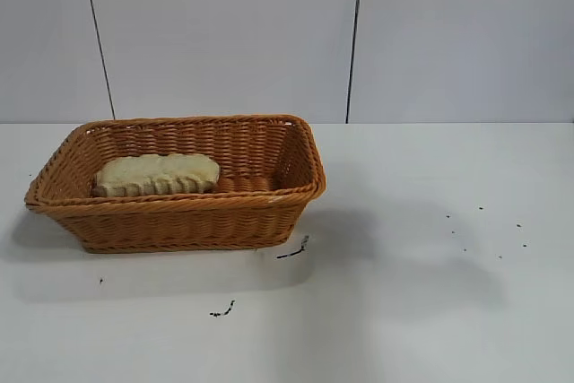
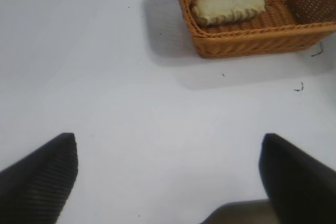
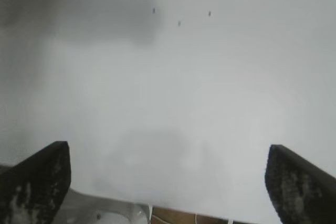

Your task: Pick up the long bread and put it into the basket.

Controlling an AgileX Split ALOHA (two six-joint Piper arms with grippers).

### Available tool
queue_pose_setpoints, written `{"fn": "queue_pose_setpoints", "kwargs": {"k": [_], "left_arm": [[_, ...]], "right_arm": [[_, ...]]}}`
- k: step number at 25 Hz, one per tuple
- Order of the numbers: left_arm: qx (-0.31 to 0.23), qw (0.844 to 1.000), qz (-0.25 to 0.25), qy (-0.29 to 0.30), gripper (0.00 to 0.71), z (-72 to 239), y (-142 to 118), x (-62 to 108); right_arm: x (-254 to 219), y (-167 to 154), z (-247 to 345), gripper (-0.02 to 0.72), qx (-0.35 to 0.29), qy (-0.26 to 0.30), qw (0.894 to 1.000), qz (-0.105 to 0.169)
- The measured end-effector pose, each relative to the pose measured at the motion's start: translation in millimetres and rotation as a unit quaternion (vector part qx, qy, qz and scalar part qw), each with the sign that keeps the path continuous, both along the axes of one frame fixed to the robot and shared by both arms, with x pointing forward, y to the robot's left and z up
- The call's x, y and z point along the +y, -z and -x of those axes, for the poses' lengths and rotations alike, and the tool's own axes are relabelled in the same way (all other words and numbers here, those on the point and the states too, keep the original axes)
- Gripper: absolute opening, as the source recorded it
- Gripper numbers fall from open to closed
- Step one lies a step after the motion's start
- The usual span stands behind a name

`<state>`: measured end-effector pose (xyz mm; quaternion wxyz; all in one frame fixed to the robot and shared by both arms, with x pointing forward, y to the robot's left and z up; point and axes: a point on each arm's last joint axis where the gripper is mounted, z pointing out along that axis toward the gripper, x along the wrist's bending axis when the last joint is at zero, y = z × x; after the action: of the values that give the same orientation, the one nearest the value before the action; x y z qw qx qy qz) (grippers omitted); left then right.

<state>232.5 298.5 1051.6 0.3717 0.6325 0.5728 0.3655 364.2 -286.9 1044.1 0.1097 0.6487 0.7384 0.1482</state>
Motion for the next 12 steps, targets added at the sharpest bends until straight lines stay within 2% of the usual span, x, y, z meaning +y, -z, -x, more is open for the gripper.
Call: {"fn": "queue_pose_setpoints", "kwargs": {"k": [3,6,12], "left_arm": [[0.000,1.000,0.000,0.000,0.692,0.0,0.0,0.0],[0.000,1.000,0.000,0.000,0.692,0.0,0.0,0.0],[0.000,1.000,0.000,0.000,0.692,0.0,0.0,0.0]], "right_arm": [[-1.8,12.1,33.1,0.689,-0.057,0.006,0.998,-0.005],[-3.1,2.2,57.6,0.689,-0.150,0.010,0.989,-0.012],[-5.5,-12.5,103.2,0.689,-0.303,0.010,0.953,-0.022]]}}
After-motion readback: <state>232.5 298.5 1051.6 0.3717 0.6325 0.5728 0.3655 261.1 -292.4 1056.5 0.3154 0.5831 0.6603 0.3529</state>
